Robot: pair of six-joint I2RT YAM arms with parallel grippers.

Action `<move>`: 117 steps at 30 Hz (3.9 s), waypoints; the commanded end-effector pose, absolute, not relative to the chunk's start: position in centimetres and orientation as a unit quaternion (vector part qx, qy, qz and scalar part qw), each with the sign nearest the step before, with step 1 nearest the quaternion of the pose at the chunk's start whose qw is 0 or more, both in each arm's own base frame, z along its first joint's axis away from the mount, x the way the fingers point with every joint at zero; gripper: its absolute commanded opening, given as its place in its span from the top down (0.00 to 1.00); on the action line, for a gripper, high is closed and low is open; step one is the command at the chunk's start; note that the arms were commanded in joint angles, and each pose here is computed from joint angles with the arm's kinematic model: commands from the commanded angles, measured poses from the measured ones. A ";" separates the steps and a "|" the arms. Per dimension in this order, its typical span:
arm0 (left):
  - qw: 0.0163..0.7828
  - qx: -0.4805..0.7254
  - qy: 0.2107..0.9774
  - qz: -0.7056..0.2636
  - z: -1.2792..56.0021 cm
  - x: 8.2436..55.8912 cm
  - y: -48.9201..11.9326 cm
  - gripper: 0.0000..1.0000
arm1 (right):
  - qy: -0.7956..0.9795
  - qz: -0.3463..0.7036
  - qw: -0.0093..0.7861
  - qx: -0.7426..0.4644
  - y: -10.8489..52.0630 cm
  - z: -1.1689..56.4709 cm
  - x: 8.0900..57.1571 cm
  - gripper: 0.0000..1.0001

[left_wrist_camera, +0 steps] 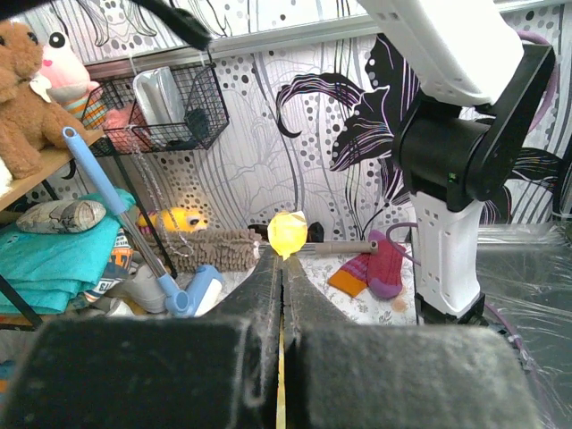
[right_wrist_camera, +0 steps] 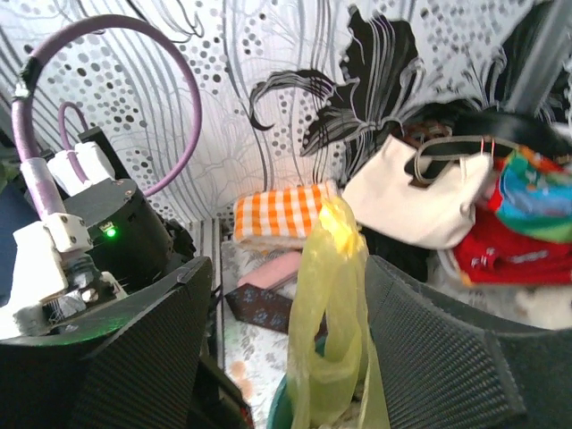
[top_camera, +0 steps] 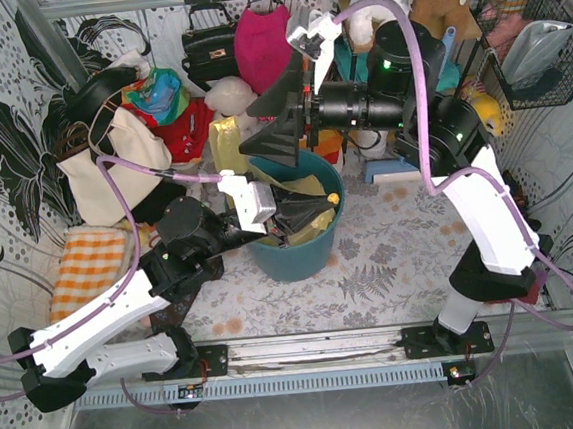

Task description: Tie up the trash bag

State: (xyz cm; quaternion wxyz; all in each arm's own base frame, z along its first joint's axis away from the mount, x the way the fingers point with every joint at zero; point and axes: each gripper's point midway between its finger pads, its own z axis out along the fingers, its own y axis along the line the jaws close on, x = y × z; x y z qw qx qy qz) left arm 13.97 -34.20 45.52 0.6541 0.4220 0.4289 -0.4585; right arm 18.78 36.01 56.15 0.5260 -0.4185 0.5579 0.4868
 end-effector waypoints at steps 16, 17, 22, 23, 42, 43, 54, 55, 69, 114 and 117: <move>0.660 0.416 0.406 -0.476 47.6 12.7 -33.3 1.00 | 0.408 0.505 0.551 -0.524 39.1 57.2 20.1 0.43; 0.659 0.418 0.405 -0.476 47.6 12.7 -33.4 1.00 | 0.409 0.506 0.552 -0.522 39.2 57.3 20.4 0.44; 0.657 0.421 0.404 -0.477 47.7 12.7 -33.6 1.00 | 0.406 0.513 0.548 -0.521 39.5 57.2 21.0 0.54; 0.657 0.421 0.404 -0.477 47.7 12.7 -33.6 1.00 | 0.407 0.514 0.545 -0.522 39.5 57.0 21.1 0.56; 0.709 0.351 0.436 -0.429 48.6 15.4 -31.3 1.00 | 0.488 0.495 0.575 -0.431 38.6 55.5 24.0 1.00; 0.718 0.340 0.439 -0.420 48.6 15.9 -30.9 1.00 | 0.495 0.490 0.589 -0.410 37.7 55.8 24.0 1.00; 0.768 0.256 0.467 -0.356 48.9 18.8 -27.7 1.00 | 0.598 0.475 0.613 -0.202 31.9 54.2 25.6 1.00; 0.770 0.253 0.467 -0.354 48.9 18.9 -27.6 1.00 | 0.607 0.474 0.611 -0.184 31.5 53.8 25.7 1.00; 0.782 0.235 0.463 -0.345 49.3 19.0 -26.4 1.00 | 0.650 0.492 0.572 -0.095 29.9 49.2 25.4 1.00; 0.786 0.201 0.482 -0.330 48.7 19.6 -24.7 1.00 | 0.578 0.526 0.574 -0.246 32.9 47.1 19.0 1.00; 0.785 0.198 0.486 -0.330 48.6 19.8 -24.8 1.00 | 0.578 0.529 0.569 -0.249 33.0 46.8 18.8 0.98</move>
